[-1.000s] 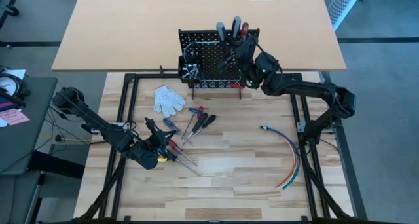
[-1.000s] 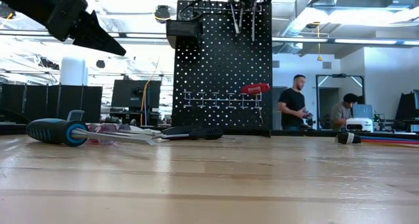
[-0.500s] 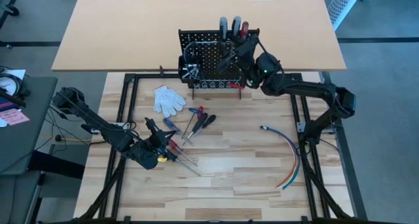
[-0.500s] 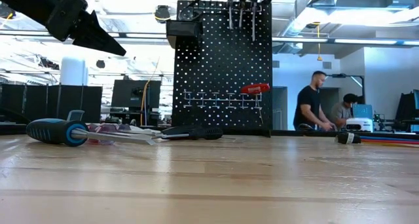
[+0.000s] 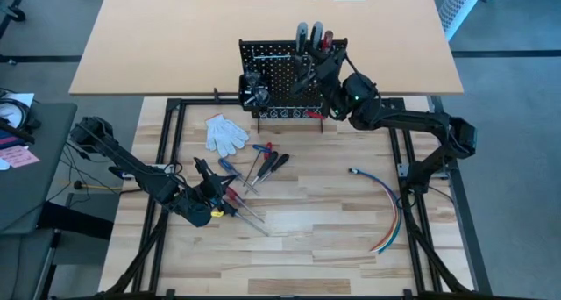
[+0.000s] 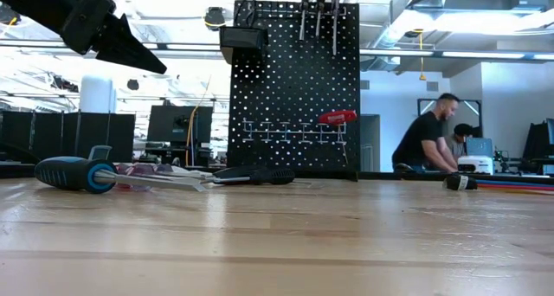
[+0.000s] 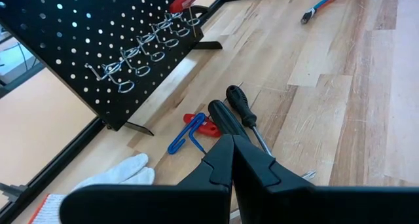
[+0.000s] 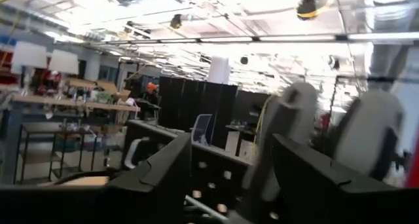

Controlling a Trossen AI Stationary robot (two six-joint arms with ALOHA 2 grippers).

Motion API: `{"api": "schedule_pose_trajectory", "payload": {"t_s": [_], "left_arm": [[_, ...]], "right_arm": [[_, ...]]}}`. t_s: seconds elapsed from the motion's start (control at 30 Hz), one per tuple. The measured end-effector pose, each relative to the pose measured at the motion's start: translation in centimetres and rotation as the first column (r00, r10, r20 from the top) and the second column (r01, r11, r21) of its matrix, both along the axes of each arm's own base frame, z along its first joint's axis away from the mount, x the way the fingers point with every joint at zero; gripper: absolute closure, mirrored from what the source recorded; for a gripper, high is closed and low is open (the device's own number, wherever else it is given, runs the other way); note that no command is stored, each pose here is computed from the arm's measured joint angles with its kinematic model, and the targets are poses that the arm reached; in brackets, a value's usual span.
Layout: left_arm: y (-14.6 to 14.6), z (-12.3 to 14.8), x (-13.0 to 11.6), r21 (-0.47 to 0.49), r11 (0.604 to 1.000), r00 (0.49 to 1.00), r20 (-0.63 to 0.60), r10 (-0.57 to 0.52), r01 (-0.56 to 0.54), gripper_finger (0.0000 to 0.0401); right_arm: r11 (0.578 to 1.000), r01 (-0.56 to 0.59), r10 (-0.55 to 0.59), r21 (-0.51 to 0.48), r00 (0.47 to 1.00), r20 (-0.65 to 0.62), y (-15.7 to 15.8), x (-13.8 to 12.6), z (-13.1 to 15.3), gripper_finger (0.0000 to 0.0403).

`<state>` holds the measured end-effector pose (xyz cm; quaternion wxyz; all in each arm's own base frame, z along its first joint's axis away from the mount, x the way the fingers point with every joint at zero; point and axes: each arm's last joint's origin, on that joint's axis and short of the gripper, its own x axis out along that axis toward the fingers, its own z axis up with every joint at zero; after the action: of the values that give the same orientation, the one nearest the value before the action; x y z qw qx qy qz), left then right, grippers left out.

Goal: Hang tools onto peg board
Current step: Hang the grey screwdriver in the pegboard, then hang the transparent blue screwdriver on the peg board

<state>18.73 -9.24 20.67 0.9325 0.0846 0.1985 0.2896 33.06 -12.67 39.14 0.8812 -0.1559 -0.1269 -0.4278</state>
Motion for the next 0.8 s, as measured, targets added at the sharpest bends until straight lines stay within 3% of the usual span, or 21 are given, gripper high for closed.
{"api": "schedule_pose_trajectory", "payload": {"t_s": [0.5, 0.7, 0.8], "left_arm": [[0.0, 0.0, 0.0, 0.000, 1.000, 1.000, 0.000, 0.000, 0.000, 0.0401], [0.0, 0.0, 0.0, 0.000, 1.000, 1.000, -0.001, -0.001, 0.001, 0.0401], [0.0, 0.0, 0.0, -0.003, 1.000, 1.000, -0.003, -0.005, 0.005, 0.0401]], "right_arm": [[0.993, 0.087, -0.096, -0.078, 0.989, -0.117, 3.7, 0.9, 0.1, 0.0188], [0.993, 0.045, -0.066, -0.105, 0.976, -0.209, 7.1, 1.7, -0.3, 0.0188], [0.990, -0.069, 0.025, -0.119, 0.939, -0.342, 9.8, 1.7, -0.6, 0.0188]]}}
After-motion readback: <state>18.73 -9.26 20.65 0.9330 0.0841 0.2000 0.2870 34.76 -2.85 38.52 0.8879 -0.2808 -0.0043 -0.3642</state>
